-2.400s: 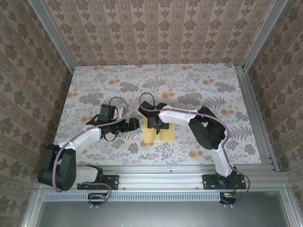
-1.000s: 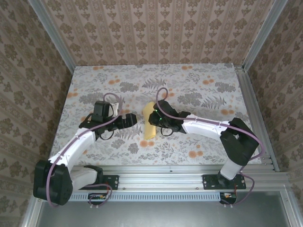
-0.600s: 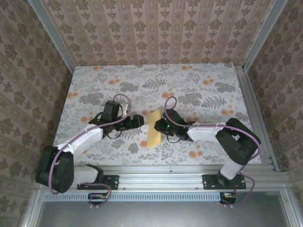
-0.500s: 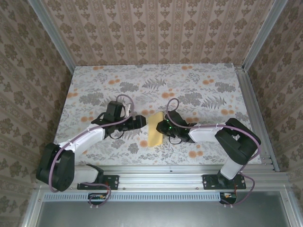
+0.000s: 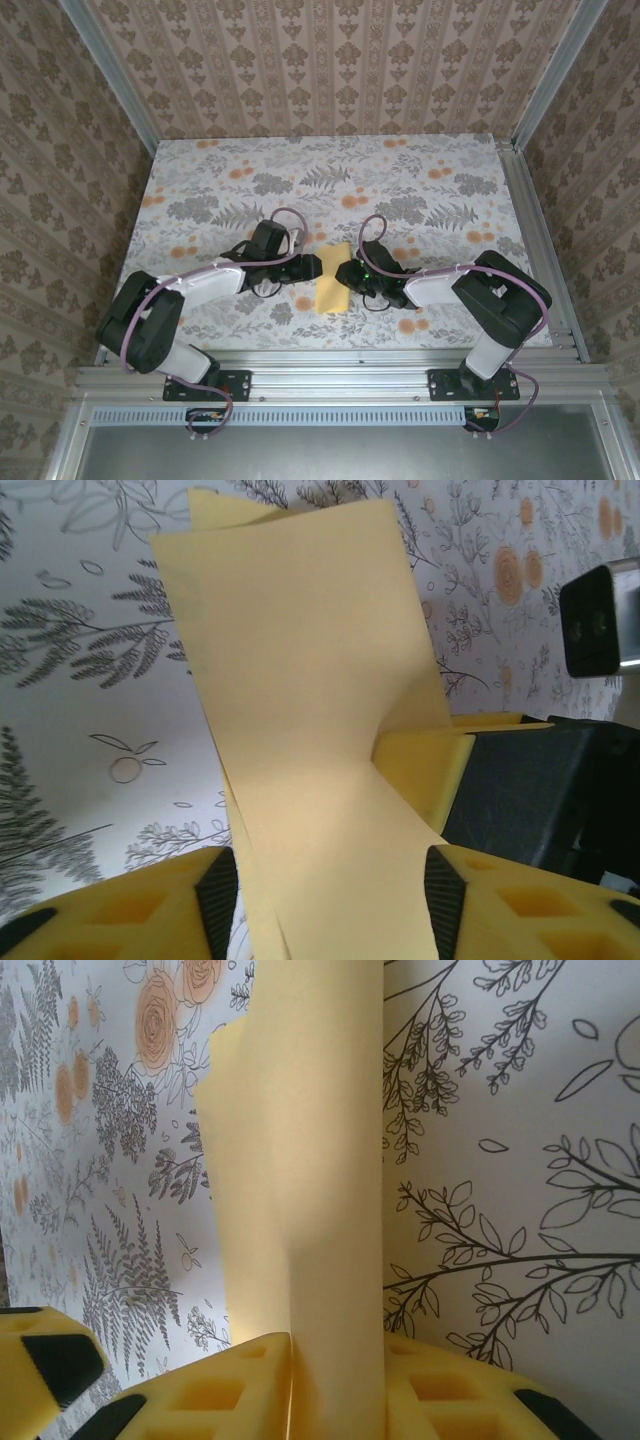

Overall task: Fold a paper plane with a square sheet of paper (pick it up from the middle)
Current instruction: Fold the square sheet of paper in half at the center of the table.

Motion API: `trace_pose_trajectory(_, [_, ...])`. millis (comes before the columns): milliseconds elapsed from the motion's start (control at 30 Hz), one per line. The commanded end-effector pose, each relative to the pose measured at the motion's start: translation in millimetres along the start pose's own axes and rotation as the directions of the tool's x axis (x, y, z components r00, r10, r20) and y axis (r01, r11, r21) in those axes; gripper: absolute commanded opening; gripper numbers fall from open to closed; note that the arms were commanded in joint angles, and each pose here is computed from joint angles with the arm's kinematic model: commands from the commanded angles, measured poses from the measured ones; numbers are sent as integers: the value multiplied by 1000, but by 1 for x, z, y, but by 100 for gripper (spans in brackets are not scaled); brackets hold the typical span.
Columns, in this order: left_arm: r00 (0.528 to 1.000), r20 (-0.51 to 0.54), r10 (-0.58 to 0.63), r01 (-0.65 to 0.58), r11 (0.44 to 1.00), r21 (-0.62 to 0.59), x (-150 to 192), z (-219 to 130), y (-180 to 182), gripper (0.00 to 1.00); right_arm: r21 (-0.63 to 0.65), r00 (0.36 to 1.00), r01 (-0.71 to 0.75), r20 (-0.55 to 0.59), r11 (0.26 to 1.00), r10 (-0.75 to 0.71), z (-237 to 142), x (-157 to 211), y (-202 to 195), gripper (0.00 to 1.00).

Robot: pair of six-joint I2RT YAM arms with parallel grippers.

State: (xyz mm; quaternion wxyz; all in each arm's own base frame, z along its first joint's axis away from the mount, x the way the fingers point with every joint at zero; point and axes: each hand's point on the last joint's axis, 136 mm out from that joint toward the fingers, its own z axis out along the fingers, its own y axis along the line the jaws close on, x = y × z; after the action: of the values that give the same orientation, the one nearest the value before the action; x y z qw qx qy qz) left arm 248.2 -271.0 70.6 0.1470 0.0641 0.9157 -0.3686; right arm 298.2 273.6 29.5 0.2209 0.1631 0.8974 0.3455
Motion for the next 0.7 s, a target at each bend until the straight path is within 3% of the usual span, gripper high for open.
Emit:
trace_pose_trajectory(0, [999, 39, 3, -3, 1000, 16, -13, 8, -11, 44, -36, 1000, -16, 20, 999, 17, -4, -6, 5, 28])
trace_pose_trajectory(133, [1000, 17, 6, -6, 1000, 7, -7, 18, -12, 29, -47, 1000, -15, 22, 999, 16, -6, -8, 9, 29])
trace_pose_trajectory(300, [1000, -13, 1, -1, 1000, -14, 0, 30, -6, 22, -50, 1000, -20, 19, 999, 21, -6, -8, 8, 29])
trace_pose_trajectory(667, [997, -83, 2, -8, 997, -81, 17, 49, 13, 19, -49, 1000, -8, 14, 999, 9, -6, -9, 10, 32])
